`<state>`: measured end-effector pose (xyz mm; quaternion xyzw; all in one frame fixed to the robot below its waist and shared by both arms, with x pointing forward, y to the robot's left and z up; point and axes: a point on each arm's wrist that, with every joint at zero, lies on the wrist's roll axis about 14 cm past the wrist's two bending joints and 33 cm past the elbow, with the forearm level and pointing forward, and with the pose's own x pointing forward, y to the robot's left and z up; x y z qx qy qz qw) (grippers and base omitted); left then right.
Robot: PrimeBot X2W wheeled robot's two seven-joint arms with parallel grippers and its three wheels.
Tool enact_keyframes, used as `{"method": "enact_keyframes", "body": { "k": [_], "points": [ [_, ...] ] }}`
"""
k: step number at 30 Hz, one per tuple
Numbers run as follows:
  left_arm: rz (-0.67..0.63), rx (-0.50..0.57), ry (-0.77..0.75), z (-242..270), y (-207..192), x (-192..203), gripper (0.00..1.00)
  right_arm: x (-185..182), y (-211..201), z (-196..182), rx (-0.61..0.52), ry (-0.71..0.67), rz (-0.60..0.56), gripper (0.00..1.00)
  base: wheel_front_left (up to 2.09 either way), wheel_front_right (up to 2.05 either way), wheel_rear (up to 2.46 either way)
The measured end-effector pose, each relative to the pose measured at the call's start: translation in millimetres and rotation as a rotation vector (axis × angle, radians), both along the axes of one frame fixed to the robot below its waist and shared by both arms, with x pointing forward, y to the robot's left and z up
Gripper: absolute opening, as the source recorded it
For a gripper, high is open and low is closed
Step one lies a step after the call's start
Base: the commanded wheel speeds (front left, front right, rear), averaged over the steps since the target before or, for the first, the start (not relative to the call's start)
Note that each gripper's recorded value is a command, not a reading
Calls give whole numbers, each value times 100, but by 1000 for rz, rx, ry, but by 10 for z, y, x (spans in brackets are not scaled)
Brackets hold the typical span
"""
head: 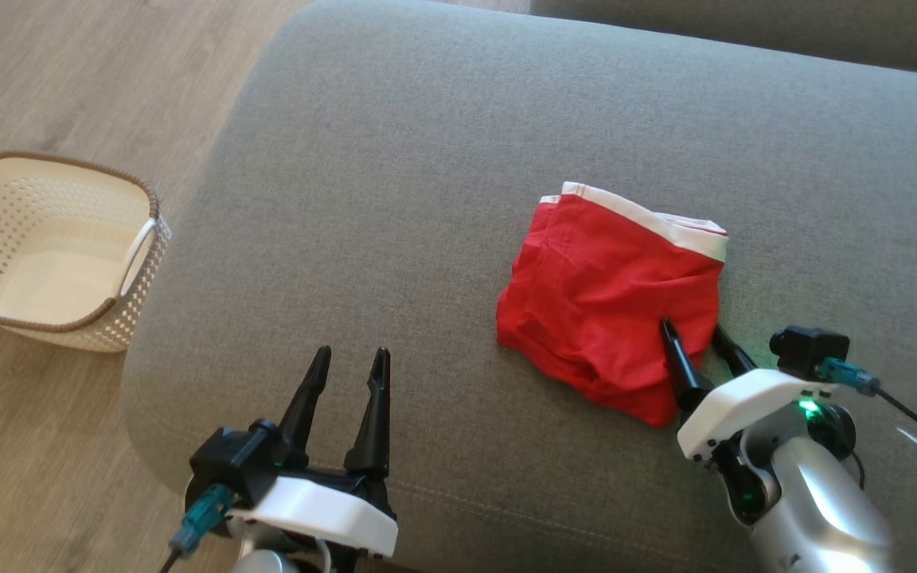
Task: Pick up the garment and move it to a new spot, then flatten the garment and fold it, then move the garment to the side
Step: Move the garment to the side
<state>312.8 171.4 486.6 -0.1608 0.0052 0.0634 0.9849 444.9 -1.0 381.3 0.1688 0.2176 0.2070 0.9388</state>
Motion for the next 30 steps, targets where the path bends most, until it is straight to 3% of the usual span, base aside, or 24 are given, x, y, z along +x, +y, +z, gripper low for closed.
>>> {"method": "enact_keyframes", "body": {
  "k": [2,3,4,12,18,24,30],
  "points": [
    [6,1,3,-5,9,-5,100,26,25,-7,-20,-8,14,100,0,0,0],
    [8,2,4,-7,12,-6,100,42,36,-2,-22,-10,16,67,0,0,0],
    [8,2,4,-7,12,-6,100,42,36,-2,-22,-10,16,0,0,0,0],
    [-12,-1,-4,10,-41,27,100,24,41,16,-66,-43,48,0,0,0,0],
    [-58,-8,-20,47,-164,83,100,37,-94,121,-229,-163,135,0,0,0,0],
    [-144,-17,-35,77,-413,168,100,50,-414,222,-345,-240,138,0,0,0,0],
    [-307,-35,-40,70,-872,255,100,127,-1057,371,-456,-278,56,0,0,0,0]
  ]
}}
